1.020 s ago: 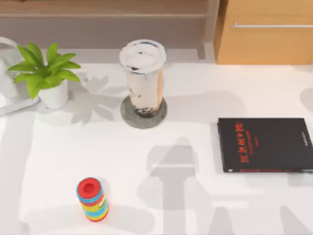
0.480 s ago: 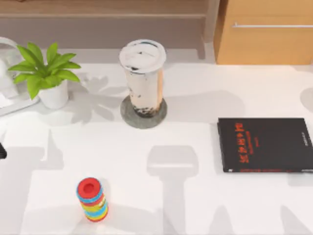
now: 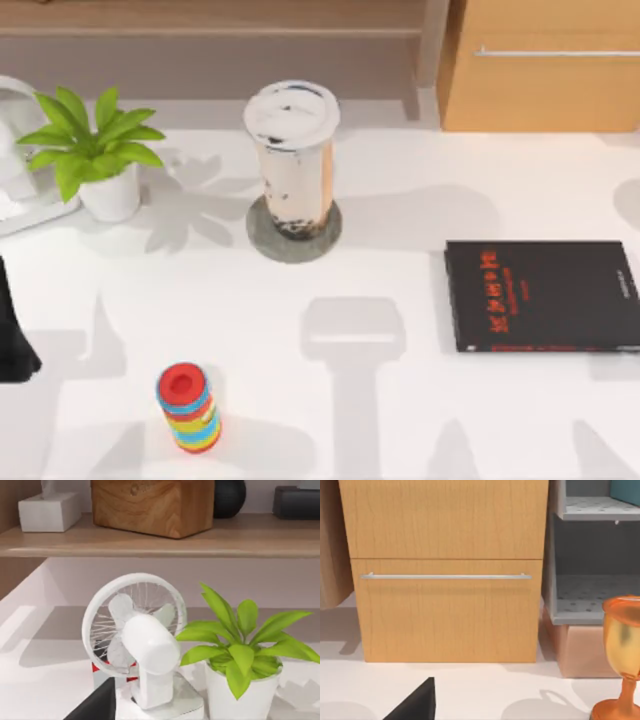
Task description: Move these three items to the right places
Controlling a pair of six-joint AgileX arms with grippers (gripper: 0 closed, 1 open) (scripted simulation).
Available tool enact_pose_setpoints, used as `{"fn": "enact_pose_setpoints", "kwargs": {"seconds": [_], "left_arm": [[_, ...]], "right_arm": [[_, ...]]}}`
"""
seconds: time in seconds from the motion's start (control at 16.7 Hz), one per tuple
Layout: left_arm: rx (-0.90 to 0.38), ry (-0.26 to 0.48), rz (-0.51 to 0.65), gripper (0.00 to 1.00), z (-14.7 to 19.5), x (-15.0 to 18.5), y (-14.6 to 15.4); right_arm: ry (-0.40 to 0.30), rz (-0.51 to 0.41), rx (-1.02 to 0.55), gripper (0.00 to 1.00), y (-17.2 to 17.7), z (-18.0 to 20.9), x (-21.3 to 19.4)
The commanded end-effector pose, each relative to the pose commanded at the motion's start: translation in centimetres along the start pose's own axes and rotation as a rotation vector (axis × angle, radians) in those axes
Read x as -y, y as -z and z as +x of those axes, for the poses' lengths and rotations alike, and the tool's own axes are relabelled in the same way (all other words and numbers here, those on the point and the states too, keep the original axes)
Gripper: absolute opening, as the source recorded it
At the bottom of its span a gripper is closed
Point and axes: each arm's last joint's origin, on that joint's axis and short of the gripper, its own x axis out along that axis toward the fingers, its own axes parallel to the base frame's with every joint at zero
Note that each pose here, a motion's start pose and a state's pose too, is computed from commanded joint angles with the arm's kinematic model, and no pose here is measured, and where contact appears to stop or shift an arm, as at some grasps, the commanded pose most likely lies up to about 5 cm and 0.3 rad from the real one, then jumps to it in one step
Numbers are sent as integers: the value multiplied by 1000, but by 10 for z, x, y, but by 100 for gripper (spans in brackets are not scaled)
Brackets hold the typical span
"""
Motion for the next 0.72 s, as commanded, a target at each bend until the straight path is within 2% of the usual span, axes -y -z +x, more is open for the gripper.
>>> {"fn": "enact_pose_setpoints", "kwargs": {"seconds": [0.36, 0.72], "left_arm": [[0, 0, 0, 100, 0, 0, 0], [0, 0, 0, 100, 0, 0, 0]], "right_arm": [[1, -1, 13, 100, -9, 0, 1], [6, -17, 89, 100, -93, 21, 9]]}}
